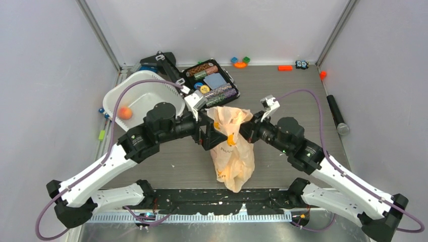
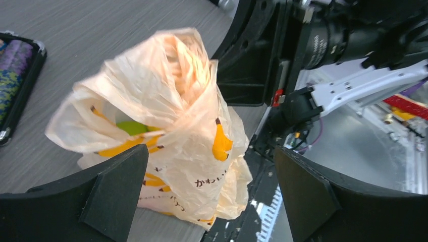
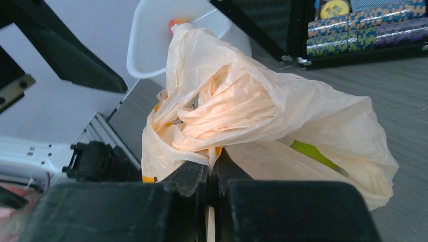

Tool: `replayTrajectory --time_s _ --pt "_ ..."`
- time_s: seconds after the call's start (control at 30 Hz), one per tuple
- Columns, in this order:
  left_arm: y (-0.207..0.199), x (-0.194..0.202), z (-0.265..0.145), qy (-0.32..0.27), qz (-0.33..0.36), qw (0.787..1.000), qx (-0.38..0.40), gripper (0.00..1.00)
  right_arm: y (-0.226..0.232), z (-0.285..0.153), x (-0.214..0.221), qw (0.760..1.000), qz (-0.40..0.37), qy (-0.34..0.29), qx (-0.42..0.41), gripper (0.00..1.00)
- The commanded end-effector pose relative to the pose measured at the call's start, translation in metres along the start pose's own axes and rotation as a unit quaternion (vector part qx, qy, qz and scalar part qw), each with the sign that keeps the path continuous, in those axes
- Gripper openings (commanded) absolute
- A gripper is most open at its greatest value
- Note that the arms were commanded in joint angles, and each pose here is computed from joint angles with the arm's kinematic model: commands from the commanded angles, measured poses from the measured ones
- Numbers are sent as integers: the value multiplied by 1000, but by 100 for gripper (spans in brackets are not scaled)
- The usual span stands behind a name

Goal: Place the fake fruits into the plastic bag and tie a complex knot
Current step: Tie the plastic bag at the center of the board.

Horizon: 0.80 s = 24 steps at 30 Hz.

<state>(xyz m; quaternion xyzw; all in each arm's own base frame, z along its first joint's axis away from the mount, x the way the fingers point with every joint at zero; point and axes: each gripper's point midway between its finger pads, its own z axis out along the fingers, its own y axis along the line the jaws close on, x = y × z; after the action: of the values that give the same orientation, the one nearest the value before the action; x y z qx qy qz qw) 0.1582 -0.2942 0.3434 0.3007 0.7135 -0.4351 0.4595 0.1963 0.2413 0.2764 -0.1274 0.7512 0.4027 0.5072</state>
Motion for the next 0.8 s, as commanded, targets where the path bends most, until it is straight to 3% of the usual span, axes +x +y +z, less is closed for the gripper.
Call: replayTrajectory --time_s 0.0,0.4,0.5,0.6,0.67,0.73,0.77 --pt "23 9 11 31 29 998 -46 99 -2 16 -56 994 13 -97 38 5" --pt "60 -8 66 46 124 987 -86 97 17 38 -87 990 29 -139 12 6" --pt "85 -11 73 40 126 983 -131 76 18 41 -78 992 18 -123 3 11" --pt "96 -20 81 14 136 981 -138 36 17 45 -59 996 14 -92 -8 20" --pt "96 -23 84 16 145 982 -116 17 16 45 -48 998 10 -66 -9 47" --pt "95 -22 85 31 143 985 -89 5 8 42 -42 999 -4 -41 14 65" --pt "97 -22 83 36 134 987 -79 1 7 39 -51 999 -5 -44 25 70"
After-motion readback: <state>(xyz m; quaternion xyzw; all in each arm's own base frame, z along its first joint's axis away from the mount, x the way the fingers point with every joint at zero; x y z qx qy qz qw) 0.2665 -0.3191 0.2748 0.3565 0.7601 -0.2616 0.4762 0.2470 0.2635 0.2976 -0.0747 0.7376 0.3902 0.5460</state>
